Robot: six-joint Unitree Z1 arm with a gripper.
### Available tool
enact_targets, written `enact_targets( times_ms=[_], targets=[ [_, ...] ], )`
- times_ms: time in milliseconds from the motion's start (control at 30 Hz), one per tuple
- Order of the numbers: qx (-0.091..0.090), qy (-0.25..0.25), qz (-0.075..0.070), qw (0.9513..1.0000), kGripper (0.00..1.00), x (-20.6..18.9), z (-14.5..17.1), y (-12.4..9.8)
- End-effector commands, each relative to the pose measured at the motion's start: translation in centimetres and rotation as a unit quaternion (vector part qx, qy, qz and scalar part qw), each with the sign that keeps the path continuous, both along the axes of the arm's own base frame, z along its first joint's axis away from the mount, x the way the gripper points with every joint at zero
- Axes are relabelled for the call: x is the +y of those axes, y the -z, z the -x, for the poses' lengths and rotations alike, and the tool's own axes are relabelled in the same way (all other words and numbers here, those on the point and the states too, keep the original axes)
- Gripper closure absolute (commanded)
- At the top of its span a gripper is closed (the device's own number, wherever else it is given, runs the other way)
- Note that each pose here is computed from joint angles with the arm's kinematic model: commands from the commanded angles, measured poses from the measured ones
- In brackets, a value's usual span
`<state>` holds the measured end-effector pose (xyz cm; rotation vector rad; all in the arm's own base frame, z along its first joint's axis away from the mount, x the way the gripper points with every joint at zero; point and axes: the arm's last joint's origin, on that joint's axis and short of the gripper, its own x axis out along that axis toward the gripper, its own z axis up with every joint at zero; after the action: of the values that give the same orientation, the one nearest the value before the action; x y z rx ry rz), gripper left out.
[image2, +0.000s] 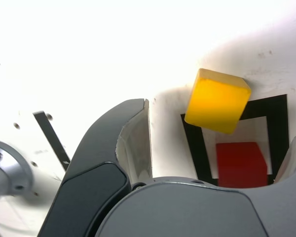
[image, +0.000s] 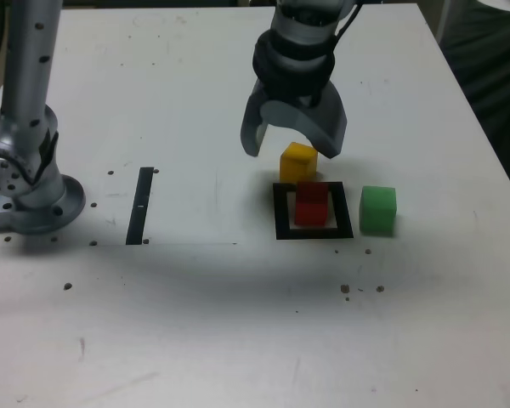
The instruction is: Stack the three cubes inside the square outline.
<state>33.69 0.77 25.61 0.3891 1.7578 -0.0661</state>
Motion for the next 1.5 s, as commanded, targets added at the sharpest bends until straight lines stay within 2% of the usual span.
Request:
enact_targets(
  times_ms=[0,300,567,767,967,1333,1467],
  targets=[
    [0.006,0.024,0.004,0.9997,0.01,0.4,-0.2,0.0],
    [0.041,0.098,0.017,0.9942,0.02,1.6,-1.0,1.0],
    [0.056,0.105,0.020,0.9927,0.05,2.6,-2.6,2.2],
    [0.070,0.101,0.025,0.9921,0.13,3.3,-4.1,3.0],
    [0.070,0.096,0.028,0.9925,0.26,3.7,-4.8,3.3],
    [0.068,0.091,0.030,0.9931,0.68,3.8,-5.3,3.8],
    [0.067,0.091,0.031,0.9931,0.71,3.8,-5.3,3.8]
  ],
)
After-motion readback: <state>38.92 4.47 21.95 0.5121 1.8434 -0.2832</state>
